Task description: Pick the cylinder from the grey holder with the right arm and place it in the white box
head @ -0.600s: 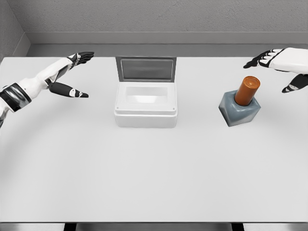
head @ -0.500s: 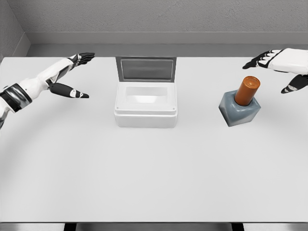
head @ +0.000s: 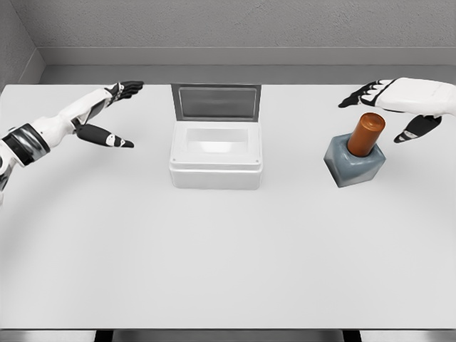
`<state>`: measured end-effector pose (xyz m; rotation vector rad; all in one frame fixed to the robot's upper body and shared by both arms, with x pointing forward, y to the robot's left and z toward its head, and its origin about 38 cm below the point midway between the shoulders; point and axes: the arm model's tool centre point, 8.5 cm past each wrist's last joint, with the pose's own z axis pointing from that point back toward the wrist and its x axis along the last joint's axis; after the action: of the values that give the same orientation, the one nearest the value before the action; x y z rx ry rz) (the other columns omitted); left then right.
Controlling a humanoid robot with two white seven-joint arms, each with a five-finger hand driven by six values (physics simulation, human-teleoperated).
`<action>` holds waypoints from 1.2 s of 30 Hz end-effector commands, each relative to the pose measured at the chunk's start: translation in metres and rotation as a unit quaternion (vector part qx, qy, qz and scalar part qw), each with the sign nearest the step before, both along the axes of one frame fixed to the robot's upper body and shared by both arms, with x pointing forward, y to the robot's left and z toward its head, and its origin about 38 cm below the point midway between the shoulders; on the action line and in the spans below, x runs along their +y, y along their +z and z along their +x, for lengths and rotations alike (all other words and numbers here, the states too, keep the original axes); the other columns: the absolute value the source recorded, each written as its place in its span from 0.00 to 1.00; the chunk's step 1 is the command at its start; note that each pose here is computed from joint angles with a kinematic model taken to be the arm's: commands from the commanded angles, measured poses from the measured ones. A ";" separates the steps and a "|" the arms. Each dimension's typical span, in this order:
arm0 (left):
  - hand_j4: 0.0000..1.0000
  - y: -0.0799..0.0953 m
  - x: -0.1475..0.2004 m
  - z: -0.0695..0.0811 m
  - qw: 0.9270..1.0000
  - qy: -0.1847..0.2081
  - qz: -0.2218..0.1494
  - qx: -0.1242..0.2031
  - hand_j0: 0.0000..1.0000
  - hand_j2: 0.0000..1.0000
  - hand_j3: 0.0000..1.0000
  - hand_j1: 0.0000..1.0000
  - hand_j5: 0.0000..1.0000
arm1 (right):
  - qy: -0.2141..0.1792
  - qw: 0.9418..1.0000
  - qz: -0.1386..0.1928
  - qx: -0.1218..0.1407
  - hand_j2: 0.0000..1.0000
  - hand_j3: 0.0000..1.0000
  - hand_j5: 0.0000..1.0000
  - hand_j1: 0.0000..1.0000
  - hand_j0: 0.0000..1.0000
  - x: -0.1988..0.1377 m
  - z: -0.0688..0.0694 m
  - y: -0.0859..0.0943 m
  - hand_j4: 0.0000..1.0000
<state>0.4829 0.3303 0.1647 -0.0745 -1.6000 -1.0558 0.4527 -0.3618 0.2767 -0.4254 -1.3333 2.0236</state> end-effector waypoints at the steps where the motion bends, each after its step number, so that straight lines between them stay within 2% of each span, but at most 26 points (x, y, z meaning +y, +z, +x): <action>1: 1.00 -0.002 0.001 0.001 1.000 0.006 -0.001 0.011 1.00 1.00 1.00 1.00 1.00 | 0.003 1.000 0.002 0.001 1.00 1.00 1.00 1.00 1.00 0.002 -0.001 0.000 1.00; 4: 1.00 0.012 0.003 0.009 1.000 0.010 -0.002 -0.001 1.00 1.00 1.00 1.00 1.00 | 0.005 1.000 0.001 0.002 1.00 1.00 1.00 1.00 1.00 0.004 -0.001 -0.002 1.00; 6: 1.00 0.005 0.003 0.013 1.000 0.019 -0.007 0.008 1.00 1.00 1.00 1.00 1.00 | 0.008 1.000 0.000 0.004 1.00 1.00 1.00 1.00 1.00 0.006 -0.002 -0.003 1.00; 10: 1.00 0.005 0.007 0.014 1.000 0.022 -0.005 0.010 1.00 1.00 1.00 1.00 1.00 | 0.010 1.000 -0.002 0.007 1.00 1.00 1.00 1.00 1.00 0.007 -0.003 -0.006 1.00; 13: 1.00 0.001 0.000 0.011 0.999 -0.018 0.009 0.033 1.00 1.00 1.00 1.00 1.00 | 0.013 1.000 -0.006 0.012 1.00 1.00 1.00 1.00 1.00 0.008 -0.004 -0.010 1.00; 16: 1.00 0.002 -0.004 0.018 0.999 -0.014 0.010 0.032 1.00 1.00 1.00 1.00 1.00 | 0.012 1.000 -0.005 0.013 1.00 1.00 1.00 1.00 1.00 0.008 -0.003 -0.011 1.00; 20: 1.00 0.002 -0.003 0.019 0.999 -0.014 0.014 0.031 1.00 1.00 1.00 1.00 1.00 | 0.011 1.000 -0.006 0.013 1.00 1.00 1.00 1.00 1.00 0.008 -0.003 -0.011 1.00; 24: 1.00 0.002 -0.004 0.019 0.999 -0.014 0.016 0.031 1.00 1.00 1.00 1.00 1.00 | 0.012 1.000 -0.006 0.011 0.92 0.92 0.92 0.92 0.92 0.008 -0.004 -0.009 0.92; 30: 1.00 0.003 -0.003 0.018 0.999 -0.014 0.017 0.030 1.00 1.00 1.00 1.00 1.00 | 0.019 1.000 -0.011 0.008 0.88 0.88 0.88 0.88 0.88 0.011 -0.006 -0.007 0.88; 32: 1.00 0.002 -0.003 0.018 0.999 -0.015 0.017 0.031 1.00 1.00 1.00 1.00 1.00 | 0.018 1.000 -0.011 0.007 0.82 0.82 0.82 0.82 0.82 0.010 -0.005 -0.006 0.82; 36: 1.00 0.002 -0.002 0.018 0.999 -0.014 0.018 0.031 1.00 1.00 1.00 1.00 1.00 | 0.018 1.000 -0.011 0.009 0.77 0.77 0.77 0.77 0.77 0.010 -0.005 -0.009 0.77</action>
<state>0.5008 0.3273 0.1662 -0.1027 -1.5253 -1.0996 0.4472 -0.3511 0.2677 -0.3959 -1.3143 2.0743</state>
